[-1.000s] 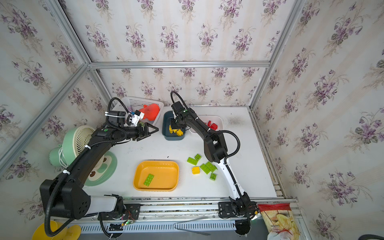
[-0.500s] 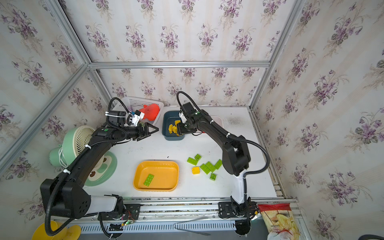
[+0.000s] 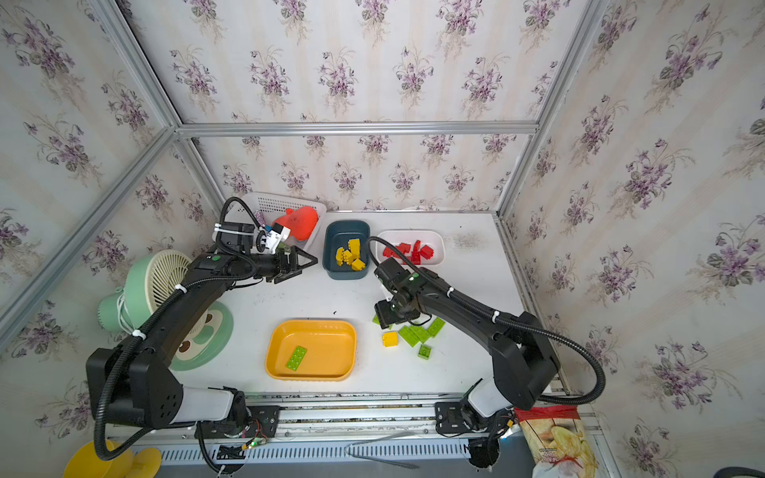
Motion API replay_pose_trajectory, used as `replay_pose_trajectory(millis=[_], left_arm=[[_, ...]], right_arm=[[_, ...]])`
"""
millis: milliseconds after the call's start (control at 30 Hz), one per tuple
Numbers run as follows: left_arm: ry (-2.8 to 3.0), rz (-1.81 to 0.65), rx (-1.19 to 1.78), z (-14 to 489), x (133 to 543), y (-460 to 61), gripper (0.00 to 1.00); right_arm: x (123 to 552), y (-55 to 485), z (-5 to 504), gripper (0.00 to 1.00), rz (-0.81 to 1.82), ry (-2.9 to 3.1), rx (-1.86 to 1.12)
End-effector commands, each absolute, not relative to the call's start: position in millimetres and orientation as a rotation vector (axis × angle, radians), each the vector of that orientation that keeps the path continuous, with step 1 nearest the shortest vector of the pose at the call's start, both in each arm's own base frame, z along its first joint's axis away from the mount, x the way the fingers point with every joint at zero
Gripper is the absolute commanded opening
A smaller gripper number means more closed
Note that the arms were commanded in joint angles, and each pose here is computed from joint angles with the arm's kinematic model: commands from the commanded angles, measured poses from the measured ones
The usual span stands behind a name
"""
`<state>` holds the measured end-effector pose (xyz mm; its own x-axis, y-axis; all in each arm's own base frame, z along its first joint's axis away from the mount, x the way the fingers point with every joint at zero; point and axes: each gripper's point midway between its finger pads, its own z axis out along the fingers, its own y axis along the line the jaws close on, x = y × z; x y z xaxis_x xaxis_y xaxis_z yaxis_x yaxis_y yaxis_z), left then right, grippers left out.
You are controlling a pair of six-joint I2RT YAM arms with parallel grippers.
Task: Sort the legos into containers by color
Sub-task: Pick up the lego from the bottom-center of the table.
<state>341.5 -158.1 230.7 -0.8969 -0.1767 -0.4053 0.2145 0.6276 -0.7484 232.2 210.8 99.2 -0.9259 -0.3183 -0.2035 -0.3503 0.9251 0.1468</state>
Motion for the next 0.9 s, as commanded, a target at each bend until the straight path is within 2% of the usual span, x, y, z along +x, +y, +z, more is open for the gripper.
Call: replay_pose_trajectory(millis=[0,300,867], left_arm=[[2.38,-1.206,0.074,236.5,343.1,-161.2,0.99],[2.38,-1.206,0.073,235.5,338.2,-160.3,0.99],[2.378,-1.225,0.081,237.7,337.1,-162.3,0.99]], right_arm=[[229.9,202.6,90.6,0.69,0.156,2.912,-0.452],[218.5,214.2,55.2,0.69,0.08,2.958,-0.485],[208.2,212.7,20.2,0.5,-0.002,3.027,-0.484]])
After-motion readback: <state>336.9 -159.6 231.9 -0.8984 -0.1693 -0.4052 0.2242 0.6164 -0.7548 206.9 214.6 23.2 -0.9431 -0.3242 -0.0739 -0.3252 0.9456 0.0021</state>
